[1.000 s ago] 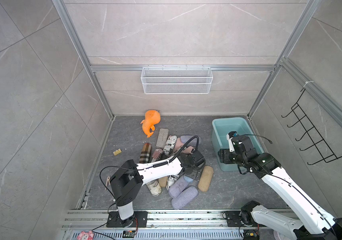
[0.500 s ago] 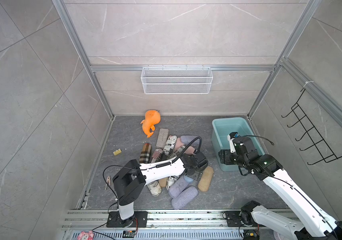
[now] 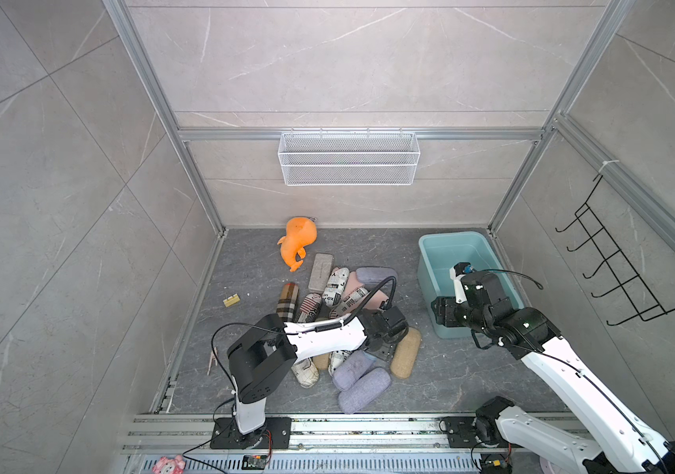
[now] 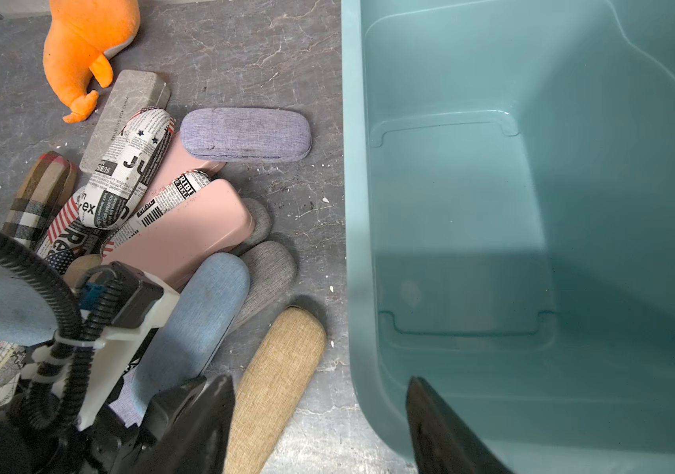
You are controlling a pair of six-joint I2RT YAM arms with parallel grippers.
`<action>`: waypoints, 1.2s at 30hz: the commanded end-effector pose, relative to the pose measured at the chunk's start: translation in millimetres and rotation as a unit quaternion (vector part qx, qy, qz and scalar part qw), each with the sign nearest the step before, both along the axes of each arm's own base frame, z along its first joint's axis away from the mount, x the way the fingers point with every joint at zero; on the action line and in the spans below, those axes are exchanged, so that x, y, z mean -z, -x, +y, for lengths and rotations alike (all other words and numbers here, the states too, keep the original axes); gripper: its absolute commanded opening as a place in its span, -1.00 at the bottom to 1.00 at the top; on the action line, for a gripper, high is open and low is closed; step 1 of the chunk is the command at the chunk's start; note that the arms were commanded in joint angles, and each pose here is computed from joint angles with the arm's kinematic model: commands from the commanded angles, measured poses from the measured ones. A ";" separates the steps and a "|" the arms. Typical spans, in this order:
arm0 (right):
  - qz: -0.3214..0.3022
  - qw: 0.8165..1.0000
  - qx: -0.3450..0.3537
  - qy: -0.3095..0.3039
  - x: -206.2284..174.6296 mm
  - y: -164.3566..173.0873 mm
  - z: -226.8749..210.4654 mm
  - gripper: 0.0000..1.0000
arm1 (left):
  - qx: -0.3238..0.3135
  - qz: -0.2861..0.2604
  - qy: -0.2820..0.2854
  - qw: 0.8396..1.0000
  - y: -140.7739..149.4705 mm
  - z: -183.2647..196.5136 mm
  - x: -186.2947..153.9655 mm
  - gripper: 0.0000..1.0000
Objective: Put the glasses cases into the storage boxes
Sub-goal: Pick up the glasses case.
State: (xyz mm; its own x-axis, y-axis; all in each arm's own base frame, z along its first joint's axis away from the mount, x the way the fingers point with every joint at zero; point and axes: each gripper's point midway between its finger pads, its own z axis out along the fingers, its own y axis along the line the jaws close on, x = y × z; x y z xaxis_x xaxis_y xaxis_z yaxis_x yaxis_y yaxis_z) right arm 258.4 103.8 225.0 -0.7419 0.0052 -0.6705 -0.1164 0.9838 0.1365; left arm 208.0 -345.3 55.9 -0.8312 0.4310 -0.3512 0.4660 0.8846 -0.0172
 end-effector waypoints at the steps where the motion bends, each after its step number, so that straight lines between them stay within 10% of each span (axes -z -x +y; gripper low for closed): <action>1: 0.000 1.000 -0.001 -0.012 -1.6 3.6 2.4 0.36 | -0.008 -0.002 0.002 1.000 -1.0 0.4 3.8 0.35; 13: -0.010 0.997 -0.024 -0.069 -20.9 1.5 22.3 0.28 | 0.035 -0.046 0.125 0.990 5.2 -11.5 -74.5 0.00; 24: -0.035 0.957 -0.109 -0.266 -68.0 -13.4 95.3 0.29 | 0.024 -0.206 0.369 0.906 -17.7 -1.1 -184.4 -0.06; 36: -0.029 0.945 -0.153 -0.288 -71.8 -21.6 152.3 0.28 | 0.003 -0.228 0.438 0.870 -24.1 11.8 -208.5 -0.08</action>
State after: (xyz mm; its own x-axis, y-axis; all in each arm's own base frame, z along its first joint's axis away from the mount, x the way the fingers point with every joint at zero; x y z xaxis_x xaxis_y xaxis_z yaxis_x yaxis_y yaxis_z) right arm 273.1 243.6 285.5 -0.7488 0.1498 -0.6457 -0.3940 0.6828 0.6153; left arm 230.7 -328.8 210.0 -0.5912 -0.0245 -0.8061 0.5581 0.7091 -0.4309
